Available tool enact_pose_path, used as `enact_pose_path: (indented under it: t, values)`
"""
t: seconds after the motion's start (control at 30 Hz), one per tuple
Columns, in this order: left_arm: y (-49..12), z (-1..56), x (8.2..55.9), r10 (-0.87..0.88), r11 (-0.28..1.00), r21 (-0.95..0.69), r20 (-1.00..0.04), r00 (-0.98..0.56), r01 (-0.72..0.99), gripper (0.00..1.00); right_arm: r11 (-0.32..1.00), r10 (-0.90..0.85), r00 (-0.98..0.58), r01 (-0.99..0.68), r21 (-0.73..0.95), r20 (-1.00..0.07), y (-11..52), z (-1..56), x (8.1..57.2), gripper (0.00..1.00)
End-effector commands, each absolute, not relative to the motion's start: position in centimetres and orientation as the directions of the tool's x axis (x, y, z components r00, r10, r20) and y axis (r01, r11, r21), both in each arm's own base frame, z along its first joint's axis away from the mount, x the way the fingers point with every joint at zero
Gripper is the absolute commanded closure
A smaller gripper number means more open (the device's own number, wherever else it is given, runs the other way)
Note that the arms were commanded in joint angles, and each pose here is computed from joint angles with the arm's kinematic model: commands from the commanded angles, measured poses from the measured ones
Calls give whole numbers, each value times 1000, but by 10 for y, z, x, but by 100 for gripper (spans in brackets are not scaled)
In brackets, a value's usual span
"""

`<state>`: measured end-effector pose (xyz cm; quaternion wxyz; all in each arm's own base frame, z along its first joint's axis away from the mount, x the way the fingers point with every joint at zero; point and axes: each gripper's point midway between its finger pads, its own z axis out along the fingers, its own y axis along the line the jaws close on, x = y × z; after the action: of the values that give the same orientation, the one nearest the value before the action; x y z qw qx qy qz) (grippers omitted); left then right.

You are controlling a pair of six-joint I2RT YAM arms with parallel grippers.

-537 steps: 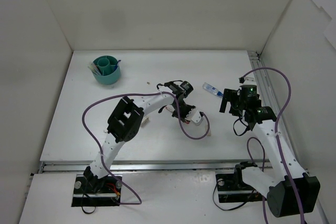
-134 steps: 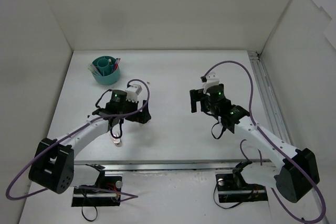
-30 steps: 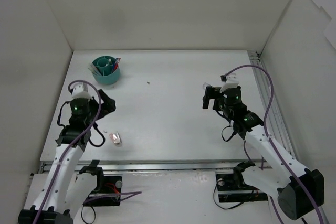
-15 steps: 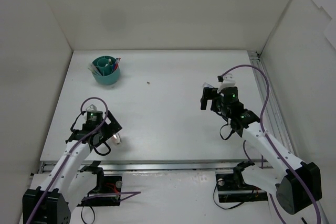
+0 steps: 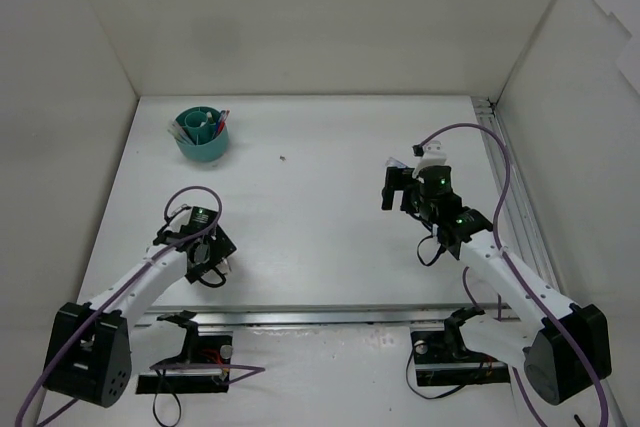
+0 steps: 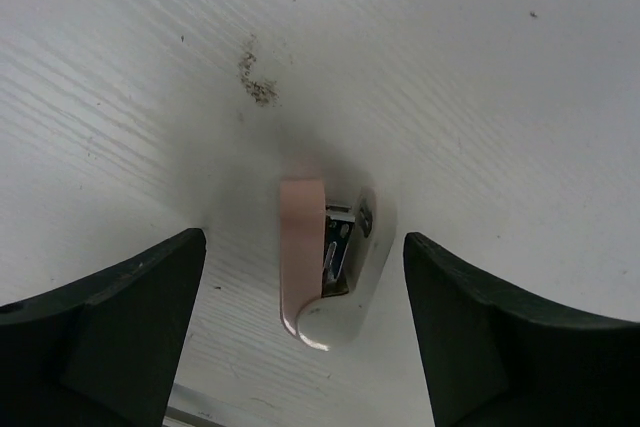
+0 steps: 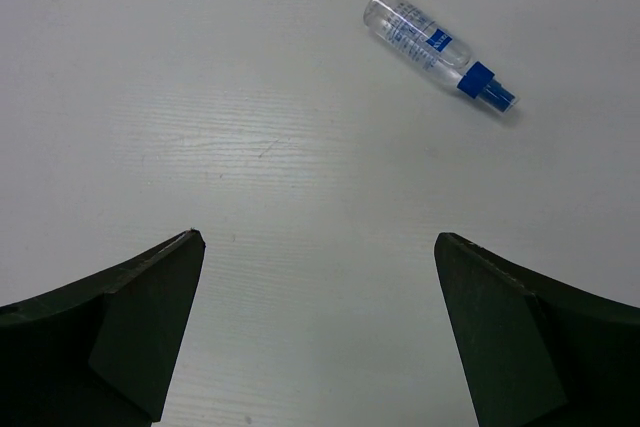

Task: Sort the stationery into containers
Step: Pick up the stapler from the center of the board, then move the storage box to the center of the board.

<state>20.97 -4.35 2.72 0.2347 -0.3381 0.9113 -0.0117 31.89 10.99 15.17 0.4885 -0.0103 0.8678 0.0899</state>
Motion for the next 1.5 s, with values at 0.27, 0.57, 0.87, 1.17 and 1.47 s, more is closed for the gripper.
enact_pose_path:
  t: [0.27, 0.57, 0.87, 1.17, 1.47]
  values:
    - [-52, 50, 242, -603, 776, -185, -495, -625, -603, 76, 988, 110, -433, -47, 145, -894, 97, 181, 332, 2]
    - [-35, 130, 292, -537, 802, -241, -690, -485, -546, 80, 990, 104, -423, -40, 133, -900, 95, 184, 332, 2]
    - [11, 326, 443, -270, 920, -255, -963, -8, -299, 77, 997, 68, -412, 8, 71, -909, 80, 183, 335, 2]
    - [6, 370, 567, -25, 995, -34, -995, 98, -93, 80, 998, 32, -426, 69, 2, -904, 68, 182, 354, 2]
    - [15, 333, 625, -32, 999, -34, -994, 100, -19, 80, 996, 11, -447, 89, -32, -894, 60, 177, 367, 2]
